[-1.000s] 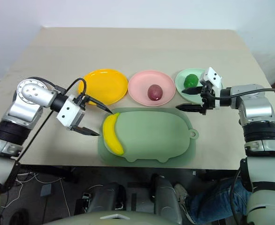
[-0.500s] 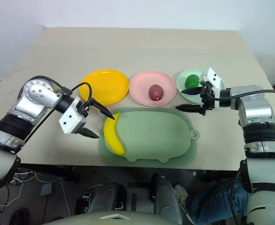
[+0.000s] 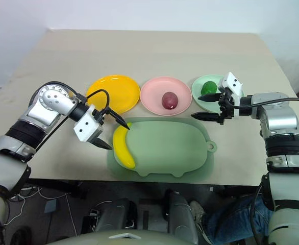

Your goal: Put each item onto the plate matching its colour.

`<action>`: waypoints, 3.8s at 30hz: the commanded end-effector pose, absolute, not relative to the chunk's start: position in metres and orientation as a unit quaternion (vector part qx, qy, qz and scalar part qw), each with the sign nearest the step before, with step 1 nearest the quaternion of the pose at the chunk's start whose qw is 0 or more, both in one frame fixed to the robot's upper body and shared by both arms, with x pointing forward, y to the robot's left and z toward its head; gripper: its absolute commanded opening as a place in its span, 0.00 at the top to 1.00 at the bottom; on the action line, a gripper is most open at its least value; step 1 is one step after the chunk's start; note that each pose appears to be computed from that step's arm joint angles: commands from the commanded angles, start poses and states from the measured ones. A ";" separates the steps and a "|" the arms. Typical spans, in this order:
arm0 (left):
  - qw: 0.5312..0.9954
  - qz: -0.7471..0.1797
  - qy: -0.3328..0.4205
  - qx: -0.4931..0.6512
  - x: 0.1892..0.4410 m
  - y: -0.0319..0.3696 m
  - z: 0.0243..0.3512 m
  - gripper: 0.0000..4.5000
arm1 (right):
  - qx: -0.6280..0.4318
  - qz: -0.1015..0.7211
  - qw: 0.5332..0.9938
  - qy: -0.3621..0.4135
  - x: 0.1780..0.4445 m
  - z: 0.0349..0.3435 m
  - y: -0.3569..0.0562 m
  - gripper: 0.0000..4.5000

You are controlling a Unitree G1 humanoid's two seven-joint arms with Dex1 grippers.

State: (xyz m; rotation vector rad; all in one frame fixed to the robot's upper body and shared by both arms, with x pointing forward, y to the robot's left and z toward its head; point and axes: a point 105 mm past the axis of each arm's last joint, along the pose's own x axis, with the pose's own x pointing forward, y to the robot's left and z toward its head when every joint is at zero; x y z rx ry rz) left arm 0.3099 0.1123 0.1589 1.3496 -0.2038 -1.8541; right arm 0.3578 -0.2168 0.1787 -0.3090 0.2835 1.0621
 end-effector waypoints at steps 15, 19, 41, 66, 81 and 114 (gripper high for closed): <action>0.362 -0.756 -0.057 0.543 0.311 0.099 0.160 0.00 | -0.158 0.485 0.854 0.107 0.358 0.195 -0.223 0.00; 0.368 -0.759 -0.054 0.534 0.314 0.095 0.156 0.00 | -0.156 0.483 0.855 0.107 0.358 0.194 -0.224 0.00; 0.356 -0.795 0.015 0.491 0.300 0.095 0.148 0.98 | -0.163 0.472 0.860 0.107 0.360 0.198 -0.227 0.00; 0.379 -0.774 -0.014 0.507 0.308 0.091 0.158 0.09 | -0.163 0.474 0.860 0.099 0.362 0.199 -0.224 0.00; 0.361 -0.768 0.014 0.529 0.320 0.093 0.139 0.09 | -0.160 0.468 0.864 0.096 0.363 0.200 -0.225 0.00; 0.571 -0.740 -0.035 0.354 0.352 0.066 0.230 0.64 | -0.159 0.464 0.867 0.089 0.368 0.205 -0.223 0.00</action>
